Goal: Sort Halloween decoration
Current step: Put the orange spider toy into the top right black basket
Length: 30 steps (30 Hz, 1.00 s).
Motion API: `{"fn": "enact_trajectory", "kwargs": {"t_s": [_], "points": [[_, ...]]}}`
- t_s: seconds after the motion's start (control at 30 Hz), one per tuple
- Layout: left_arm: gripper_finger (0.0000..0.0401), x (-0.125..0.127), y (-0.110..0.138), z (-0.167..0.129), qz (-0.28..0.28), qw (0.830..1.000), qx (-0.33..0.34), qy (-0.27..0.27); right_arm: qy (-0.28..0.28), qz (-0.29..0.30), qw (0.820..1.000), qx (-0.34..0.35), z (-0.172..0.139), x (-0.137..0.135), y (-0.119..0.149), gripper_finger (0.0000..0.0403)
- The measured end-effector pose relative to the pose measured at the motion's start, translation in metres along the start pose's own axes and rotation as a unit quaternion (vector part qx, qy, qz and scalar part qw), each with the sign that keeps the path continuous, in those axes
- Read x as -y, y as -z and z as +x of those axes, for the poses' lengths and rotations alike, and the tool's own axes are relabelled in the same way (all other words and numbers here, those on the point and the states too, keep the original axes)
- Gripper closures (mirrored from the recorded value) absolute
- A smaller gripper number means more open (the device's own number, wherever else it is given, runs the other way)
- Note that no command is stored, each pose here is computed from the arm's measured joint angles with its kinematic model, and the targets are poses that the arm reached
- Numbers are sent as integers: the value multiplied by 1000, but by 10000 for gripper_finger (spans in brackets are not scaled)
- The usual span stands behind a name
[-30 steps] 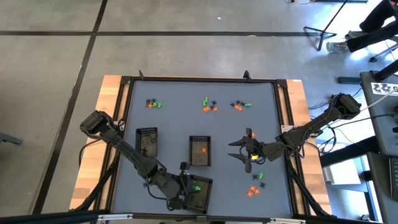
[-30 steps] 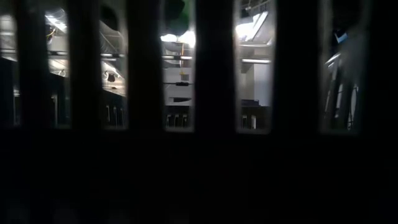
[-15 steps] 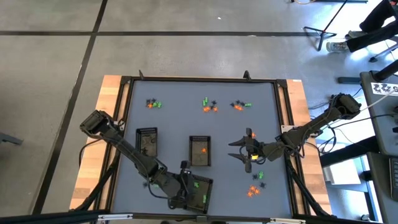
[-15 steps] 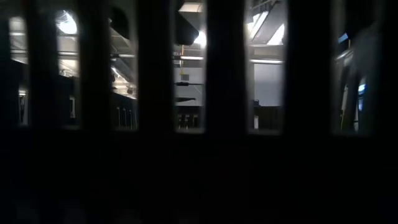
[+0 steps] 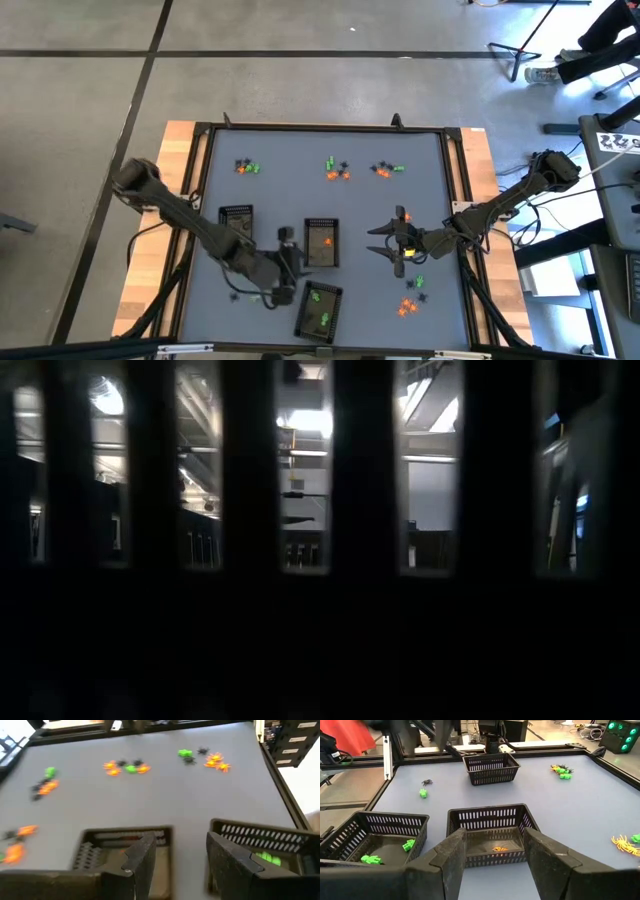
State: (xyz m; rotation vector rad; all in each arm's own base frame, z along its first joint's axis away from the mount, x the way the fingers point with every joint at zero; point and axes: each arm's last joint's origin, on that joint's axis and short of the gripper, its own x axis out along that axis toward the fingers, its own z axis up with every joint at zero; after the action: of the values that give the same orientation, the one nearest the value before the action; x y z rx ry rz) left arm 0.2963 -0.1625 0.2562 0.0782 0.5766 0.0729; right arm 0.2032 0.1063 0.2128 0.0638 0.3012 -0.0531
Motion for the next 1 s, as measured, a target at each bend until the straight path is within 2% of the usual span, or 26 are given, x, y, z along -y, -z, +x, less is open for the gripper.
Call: {"fn": "enact_trajectory", "kwargs": {"t_s": [0.17,0.3,0.37,0.5,0.57,0.8,0.9,1.0], "points": [[236,-27,-10,-50,7,1000,-13,-3,0,0,1000,0,0,0,0,207],[236,-46,-3,-78,34,997,-60,-17,-1,2,1000,5,0,0,-1,207],[236,-52,4,-84,23,995,-92,-30,1,4,1000,5,0,0,-1,207],[236,-56,16,-87,-61,985,-142,-72,3,5,1000,8,0,0,-2,207],[236,-56,20,-84,-83,980,-154,-99,3,5,1000,8,0,0,-2,207],[236,-49,29,-68,-81,972,-172,-139,15,13,1000,10,0,1,-1,207],[236,-46,32,-62,-73,970,-182,-145,-8,42,999,4,0,-1,-1,207],[236,-43,35,-56,-67,968,-191,-150,-33,37,999,-15,1,-2,2,207]]}}
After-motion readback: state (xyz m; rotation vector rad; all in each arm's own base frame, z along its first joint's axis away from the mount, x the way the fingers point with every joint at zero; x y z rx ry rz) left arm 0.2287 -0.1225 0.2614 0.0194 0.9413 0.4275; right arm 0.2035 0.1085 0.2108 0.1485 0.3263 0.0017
